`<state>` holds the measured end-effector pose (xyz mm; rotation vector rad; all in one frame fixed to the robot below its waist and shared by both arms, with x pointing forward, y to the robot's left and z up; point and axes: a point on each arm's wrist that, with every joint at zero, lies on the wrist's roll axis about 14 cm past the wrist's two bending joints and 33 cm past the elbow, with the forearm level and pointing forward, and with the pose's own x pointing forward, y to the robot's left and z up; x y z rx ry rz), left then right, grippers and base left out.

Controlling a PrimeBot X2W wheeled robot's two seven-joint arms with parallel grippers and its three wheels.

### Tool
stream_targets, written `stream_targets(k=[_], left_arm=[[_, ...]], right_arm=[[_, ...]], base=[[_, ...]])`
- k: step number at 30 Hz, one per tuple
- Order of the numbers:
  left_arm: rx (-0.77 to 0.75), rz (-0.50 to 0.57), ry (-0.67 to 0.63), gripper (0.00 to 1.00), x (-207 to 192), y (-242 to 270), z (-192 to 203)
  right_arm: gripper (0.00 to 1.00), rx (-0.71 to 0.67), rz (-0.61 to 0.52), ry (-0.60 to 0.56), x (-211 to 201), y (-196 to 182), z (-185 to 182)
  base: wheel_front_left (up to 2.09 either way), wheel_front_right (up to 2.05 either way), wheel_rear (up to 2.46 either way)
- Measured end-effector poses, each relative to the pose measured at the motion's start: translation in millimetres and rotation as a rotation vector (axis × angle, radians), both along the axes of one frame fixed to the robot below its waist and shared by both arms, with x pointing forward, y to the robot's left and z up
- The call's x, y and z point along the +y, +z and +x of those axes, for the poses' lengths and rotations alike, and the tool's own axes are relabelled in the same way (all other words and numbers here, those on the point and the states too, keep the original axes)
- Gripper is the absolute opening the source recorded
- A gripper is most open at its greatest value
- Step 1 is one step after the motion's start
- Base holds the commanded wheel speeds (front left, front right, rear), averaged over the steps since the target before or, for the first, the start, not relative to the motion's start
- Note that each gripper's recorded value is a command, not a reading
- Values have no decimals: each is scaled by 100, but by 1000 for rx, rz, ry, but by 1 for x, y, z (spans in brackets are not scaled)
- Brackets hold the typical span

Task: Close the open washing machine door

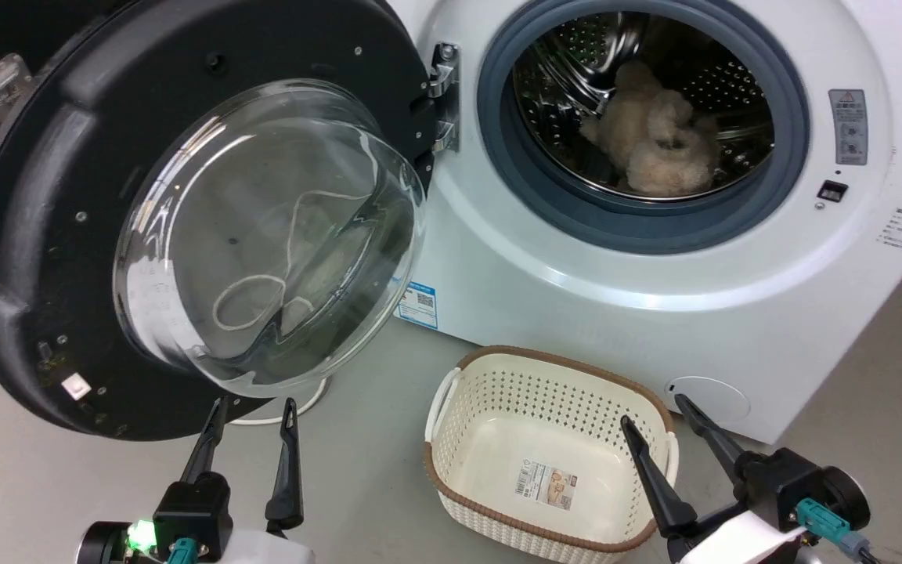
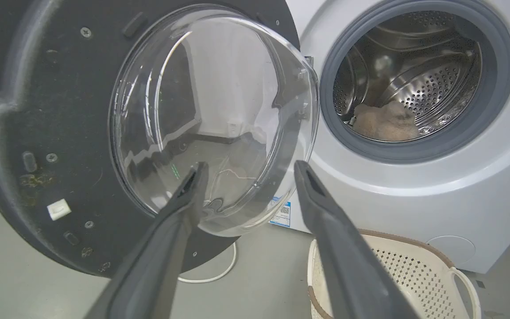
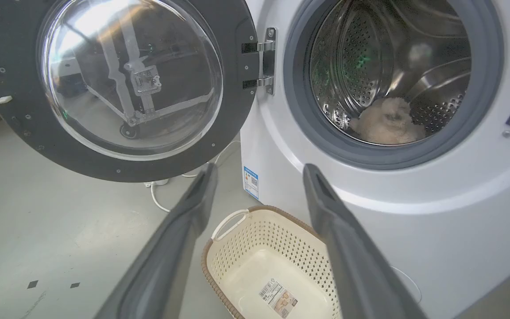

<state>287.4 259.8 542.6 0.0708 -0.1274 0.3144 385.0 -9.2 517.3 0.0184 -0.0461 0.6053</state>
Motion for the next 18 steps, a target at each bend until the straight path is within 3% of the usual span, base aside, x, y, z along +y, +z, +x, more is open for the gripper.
stream_targets(k=[13, 15, 18], left_arm=[[-27, -3, 55, 100, 12, 3, -17], [-30, -7, 57, 0, 12, 2, -19], [-30, -11, 54, 0, 12, 1, -20]], right_arm=[[100, 3, 7, 78, 23, -4, -5], [100, 5, 10, 87, 26, -4, -6], [100, 4, 14, 96, 28, -4, -6]], base=[[0, 0, 0], [0, 0, 0], [0, 0, 0]])
